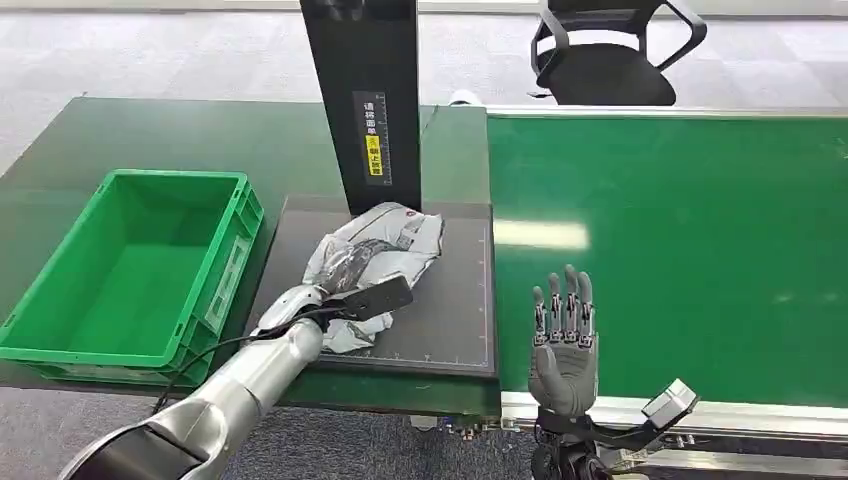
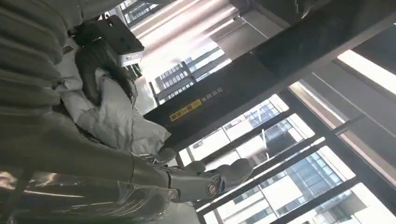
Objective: Moved the parcel from conveyor to table for the left to box.
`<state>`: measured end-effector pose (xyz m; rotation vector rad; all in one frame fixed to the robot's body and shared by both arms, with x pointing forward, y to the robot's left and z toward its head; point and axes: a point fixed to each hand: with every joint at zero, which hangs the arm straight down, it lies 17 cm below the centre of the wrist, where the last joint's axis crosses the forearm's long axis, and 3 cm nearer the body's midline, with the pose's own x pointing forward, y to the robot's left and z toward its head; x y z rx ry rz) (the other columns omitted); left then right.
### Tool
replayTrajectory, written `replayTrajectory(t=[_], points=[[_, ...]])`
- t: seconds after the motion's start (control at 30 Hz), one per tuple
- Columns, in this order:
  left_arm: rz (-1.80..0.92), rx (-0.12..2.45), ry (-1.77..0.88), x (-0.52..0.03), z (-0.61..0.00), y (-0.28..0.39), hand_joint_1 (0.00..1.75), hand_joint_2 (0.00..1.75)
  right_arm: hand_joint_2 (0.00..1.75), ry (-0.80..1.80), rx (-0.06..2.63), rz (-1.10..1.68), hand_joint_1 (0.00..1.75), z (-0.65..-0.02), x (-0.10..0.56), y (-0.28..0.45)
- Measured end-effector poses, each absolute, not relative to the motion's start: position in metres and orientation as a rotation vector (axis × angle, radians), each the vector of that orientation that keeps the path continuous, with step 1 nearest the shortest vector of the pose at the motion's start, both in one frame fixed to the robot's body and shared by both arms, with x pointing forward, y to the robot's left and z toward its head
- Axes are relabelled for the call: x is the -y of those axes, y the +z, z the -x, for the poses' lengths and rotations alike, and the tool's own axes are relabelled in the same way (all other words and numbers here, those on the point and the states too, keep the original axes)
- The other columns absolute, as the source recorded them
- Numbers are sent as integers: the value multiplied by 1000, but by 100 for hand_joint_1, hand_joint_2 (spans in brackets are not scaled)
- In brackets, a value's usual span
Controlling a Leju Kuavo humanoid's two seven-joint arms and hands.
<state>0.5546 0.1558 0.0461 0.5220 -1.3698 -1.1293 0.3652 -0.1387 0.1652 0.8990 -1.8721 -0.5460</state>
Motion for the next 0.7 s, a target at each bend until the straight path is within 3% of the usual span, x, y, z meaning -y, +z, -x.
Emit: replayTrajectory(t=[0.23,0.47,0.7], points=[[-549,1551,-988,-156,-558,74,175,175,175,-549,1860,-889,0,-367,139,163],[-493,1860,-618,-170,-548,129,175,175,175,-560,1846,-869,0,-369,140,160],[-470,2044,-238,-218,-539,191,175,175,175,-581,1841,-854,0,-371,143,158]])
